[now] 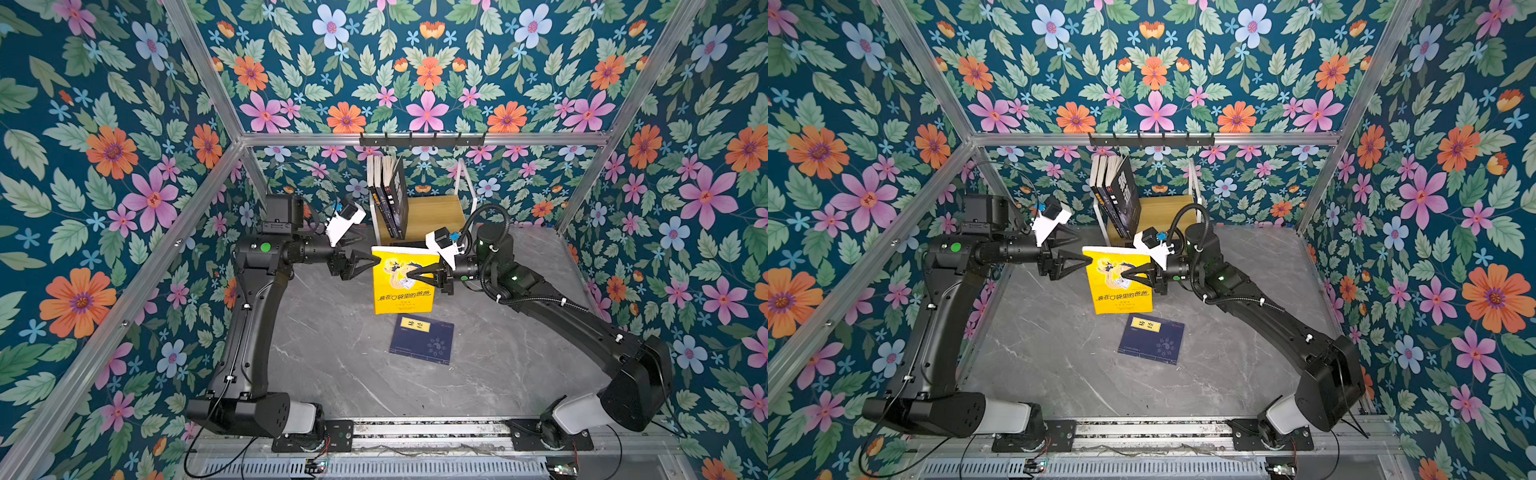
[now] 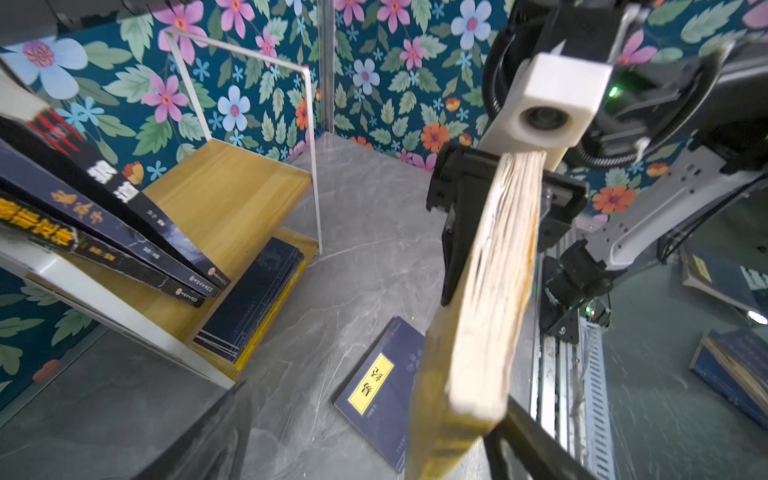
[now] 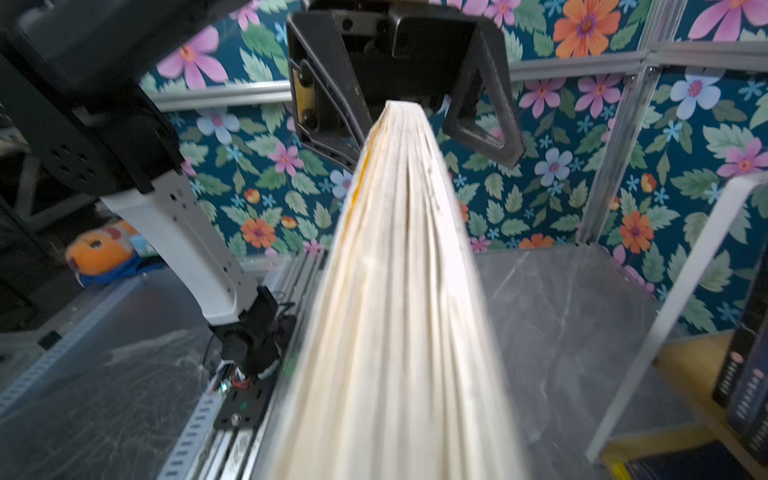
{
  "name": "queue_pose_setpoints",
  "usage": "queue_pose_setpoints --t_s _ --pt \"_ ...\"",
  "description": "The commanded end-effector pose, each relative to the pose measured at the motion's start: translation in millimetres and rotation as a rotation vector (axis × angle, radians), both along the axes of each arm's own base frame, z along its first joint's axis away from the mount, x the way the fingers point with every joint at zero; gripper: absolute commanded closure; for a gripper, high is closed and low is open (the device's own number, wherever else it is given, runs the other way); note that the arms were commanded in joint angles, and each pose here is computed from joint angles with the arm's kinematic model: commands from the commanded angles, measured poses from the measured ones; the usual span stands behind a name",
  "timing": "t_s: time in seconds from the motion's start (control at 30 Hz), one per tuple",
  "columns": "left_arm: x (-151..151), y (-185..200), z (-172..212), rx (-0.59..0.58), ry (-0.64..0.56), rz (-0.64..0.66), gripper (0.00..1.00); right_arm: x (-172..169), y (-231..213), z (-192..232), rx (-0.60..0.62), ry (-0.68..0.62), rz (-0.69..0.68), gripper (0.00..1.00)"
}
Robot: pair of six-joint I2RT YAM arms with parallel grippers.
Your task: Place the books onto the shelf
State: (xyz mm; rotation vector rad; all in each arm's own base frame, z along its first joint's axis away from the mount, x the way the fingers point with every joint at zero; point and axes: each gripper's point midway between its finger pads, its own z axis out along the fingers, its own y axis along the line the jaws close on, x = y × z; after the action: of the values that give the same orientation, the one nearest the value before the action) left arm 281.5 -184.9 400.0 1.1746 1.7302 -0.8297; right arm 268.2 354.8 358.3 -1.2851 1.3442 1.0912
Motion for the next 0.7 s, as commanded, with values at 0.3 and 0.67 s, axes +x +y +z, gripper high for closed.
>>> queue_pose_setpoints --t_s 0.3,0.67 --pt "-32.7 -39.6 -40.4 0.113 0.034 -0.208 0.13 -17.4 -0.3 -49.1 -0.349 -0.104 0.084 1.00" --pt "-22.7 -48.7 -55.6 0.077 0.101 -0.161 0.39 -21.2 7.3 -33.0 -0.293 -0.118 0.115 1.00"
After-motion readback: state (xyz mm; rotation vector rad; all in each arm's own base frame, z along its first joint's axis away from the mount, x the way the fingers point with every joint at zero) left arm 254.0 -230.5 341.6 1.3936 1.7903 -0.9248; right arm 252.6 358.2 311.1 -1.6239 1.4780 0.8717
